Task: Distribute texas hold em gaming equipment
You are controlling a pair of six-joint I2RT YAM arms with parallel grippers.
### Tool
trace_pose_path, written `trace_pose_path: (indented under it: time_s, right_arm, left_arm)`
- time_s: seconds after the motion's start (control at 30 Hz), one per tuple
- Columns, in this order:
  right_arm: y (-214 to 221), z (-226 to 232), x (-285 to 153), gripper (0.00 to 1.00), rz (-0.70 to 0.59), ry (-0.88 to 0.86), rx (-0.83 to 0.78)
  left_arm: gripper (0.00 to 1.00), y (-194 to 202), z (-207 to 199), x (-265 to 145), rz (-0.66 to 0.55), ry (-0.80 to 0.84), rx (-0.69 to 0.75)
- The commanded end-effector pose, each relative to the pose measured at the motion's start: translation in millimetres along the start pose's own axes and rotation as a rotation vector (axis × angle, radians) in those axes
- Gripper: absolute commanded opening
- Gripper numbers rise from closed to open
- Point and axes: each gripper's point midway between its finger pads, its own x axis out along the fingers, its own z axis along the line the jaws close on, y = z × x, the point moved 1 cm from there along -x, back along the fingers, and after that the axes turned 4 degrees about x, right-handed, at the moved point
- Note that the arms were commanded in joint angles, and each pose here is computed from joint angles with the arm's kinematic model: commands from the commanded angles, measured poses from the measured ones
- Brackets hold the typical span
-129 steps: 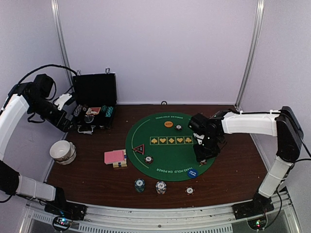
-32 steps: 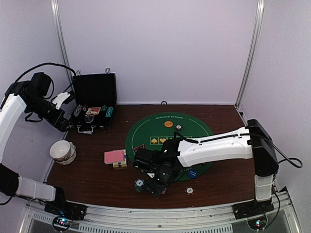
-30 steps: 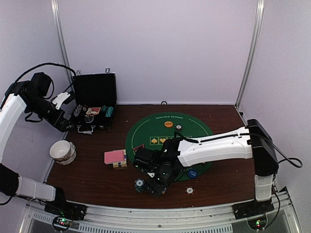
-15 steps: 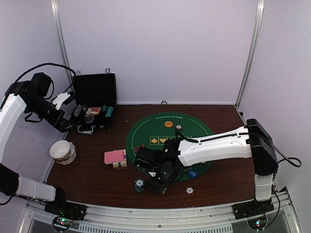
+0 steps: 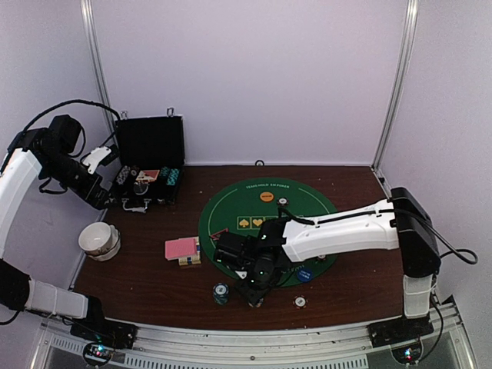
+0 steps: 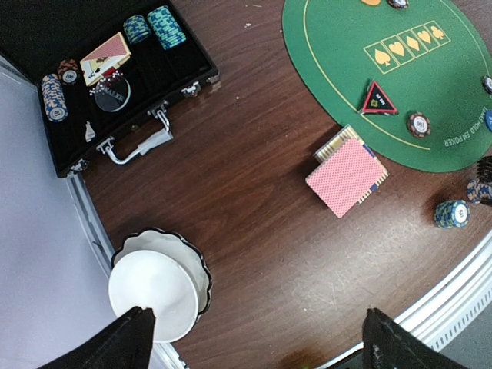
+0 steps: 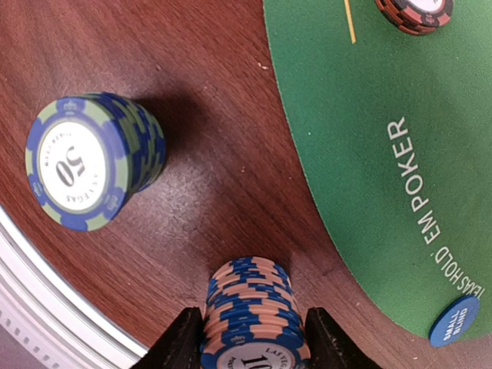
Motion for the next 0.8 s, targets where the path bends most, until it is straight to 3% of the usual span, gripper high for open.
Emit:
trace_pose_path:
  time_s: [0.0,0.43,0.77]
  right_arm:
    - [-7,-4,-23,0.41,-0.041,-0.006,0.01]
    - [-32,-24,-73,0.3,-0.12,0.018,0.034]
    - [-86,-151,-108,0.27,-0.206,0.155,0.252]
  left_arm:
    - [0.98,-6,0,-8,-0.035,-0.013,0.017]
    - [0.98,-6,0,-8,-0.039,-0.015,0.02]
    - [0.98,-6,1,-8,-0.037,-0.018,0.02]
